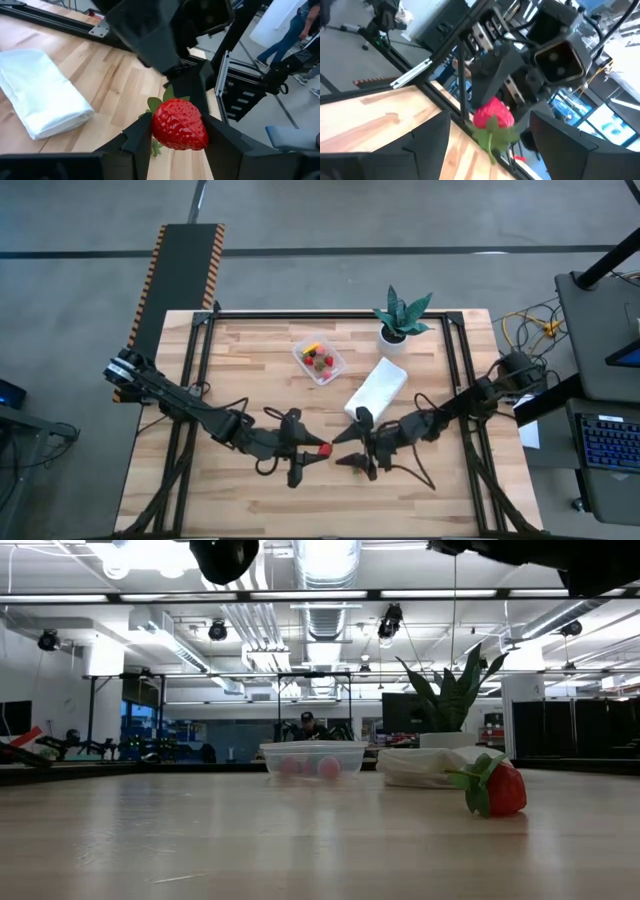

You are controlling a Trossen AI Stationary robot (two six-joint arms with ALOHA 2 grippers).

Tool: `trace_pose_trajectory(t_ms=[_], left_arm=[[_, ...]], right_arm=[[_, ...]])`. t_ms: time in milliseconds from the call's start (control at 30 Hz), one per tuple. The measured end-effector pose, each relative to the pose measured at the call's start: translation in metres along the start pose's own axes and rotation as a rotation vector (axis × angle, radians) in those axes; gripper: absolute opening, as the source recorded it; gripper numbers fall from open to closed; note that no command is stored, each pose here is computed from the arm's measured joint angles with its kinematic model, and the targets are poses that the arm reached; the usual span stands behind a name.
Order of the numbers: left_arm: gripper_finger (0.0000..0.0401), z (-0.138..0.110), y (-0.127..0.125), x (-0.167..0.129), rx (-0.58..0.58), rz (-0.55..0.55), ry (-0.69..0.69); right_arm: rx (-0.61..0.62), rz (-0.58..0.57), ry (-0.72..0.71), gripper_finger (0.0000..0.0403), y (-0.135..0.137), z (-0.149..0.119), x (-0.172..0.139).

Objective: Pick and placing Produce into tupperware
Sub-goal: Put the strawberry into the transparent bin

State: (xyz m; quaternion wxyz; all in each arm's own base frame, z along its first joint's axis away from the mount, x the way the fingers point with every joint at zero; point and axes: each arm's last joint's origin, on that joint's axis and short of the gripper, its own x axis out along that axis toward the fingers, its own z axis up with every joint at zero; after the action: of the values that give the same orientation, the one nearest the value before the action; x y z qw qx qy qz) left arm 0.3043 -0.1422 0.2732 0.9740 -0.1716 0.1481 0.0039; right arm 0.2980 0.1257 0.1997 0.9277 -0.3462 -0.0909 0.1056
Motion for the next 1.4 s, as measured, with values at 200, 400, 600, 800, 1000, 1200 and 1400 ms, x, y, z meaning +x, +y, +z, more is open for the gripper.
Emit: trace_pose_trajectory(t_ms=[200,400,600,800,1000,1200,1400], left_arm=[[0.0135,0.003,-0.002,0.0,-0.009,-0.023,-0.026],[0.0135,0.006,0.002,0.002,-0.019,-0.016,-0.046],[0.0135,0.01,0.004,0.003,-0.034,-0.017,-0.067],[0.0135,0.012,0.005,0.004,-0.048,-0.02,-0.083],[0.0135,0.013,0.004,0.003,-0.053,-0.035,-0.09],[0.0135,0.014,0.003,0.003,-0.054,-0.055,-0.085],[0.0135,0.017,0.001,0.003,-0.068,-0.097,-0.11]], right_arm=[[0.004,-0.018,0.012,0.0267,-0.001,0.0,0.001],[-0.004,-0.01,-0.007,0.026,-0.001,0.003,0.004],[-0.047,-0.02,-0.009,0.0251,-0.002,0.004,0.004],[-0.116,-0.046,0.0,0.0244,-0.005,0.005,0.007],[-0.195,-0.067,0.0,0.023,-0.008,0.009,0.01],[-0.204,-0.082,0.013,0.0213,-0.009,0.009,0.01],[-0.219,-0.082,0.014,0.0208,-0.009,0.009,0.01]])
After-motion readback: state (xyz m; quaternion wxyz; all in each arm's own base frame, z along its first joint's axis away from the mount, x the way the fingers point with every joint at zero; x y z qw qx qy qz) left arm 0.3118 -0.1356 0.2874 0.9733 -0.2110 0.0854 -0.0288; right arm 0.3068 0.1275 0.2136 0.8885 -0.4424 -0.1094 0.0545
